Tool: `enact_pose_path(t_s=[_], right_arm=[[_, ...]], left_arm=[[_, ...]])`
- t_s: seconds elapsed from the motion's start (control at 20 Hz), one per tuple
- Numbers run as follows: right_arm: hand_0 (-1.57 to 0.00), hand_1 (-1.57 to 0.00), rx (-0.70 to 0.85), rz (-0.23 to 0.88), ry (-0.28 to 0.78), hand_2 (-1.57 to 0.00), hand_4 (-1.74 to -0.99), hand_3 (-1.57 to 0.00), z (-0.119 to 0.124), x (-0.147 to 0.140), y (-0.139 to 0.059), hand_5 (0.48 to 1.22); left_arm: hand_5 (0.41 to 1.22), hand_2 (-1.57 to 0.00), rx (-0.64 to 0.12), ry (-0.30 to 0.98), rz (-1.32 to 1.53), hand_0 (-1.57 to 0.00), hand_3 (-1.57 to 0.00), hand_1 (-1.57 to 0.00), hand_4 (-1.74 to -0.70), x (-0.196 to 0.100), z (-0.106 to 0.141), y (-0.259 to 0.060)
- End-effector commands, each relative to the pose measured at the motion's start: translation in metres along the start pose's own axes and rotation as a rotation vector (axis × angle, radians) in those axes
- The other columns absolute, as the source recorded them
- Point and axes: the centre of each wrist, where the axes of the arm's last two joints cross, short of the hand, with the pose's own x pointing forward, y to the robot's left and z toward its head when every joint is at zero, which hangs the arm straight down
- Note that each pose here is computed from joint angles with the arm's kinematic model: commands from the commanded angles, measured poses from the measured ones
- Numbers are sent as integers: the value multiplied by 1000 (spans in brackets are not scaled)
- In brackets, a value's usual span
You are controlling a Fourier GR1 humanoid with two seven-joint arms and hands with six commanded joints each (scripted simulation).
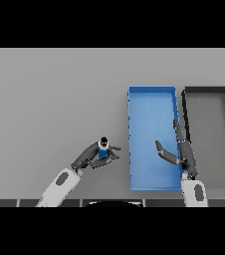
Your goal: Pick up the blue pipe and place it into the blue bin.
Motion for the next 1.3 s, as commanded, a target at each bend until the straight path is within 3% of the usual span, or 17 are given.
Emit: enact_pose_path(t_s=[0.0,0.35,0.6,1.0,1.1,1.25], right_arm=[[1,1,1,-2,-7,1,-1220,1,0,2,0,635],[1,1,1,19,2,1,-1213,1,-2,2,1,639],[1,1,-1,45,-6,1,-1170,1,-2,-2,-4,644],[1,1,-34,65,-23,1,-1138,1,9,2,-6,643],[1,1,-58,75,-15,1,-1188,1,16,6,-5,643],[1,1,-57,71,-39,-20,-1187,1,17,14,-2,642]], left_arm=[[1169,-1453,2,-29,6,-1408,-1448,-1434,-1492,4,-2,-2],[1210,-1546,4,-177,22,-1537,-1545,-1542,-1467,43,-17,-1],[1217,-1563,-67,-248,-2,-1560,-1563,-1562,-1466,79,-28,-7],[1220,-1570,-84,-197,-18,-1569,-1570,-1569,-1466,81,-27,-6],[1220,-1570,-88,-207,-27,-1570,-1570,-1570,-1466,82,-28,-6],[1220,-1571,-97,-203,-22,-1570,-1571,-1570,-1467,82,-29,-10]])
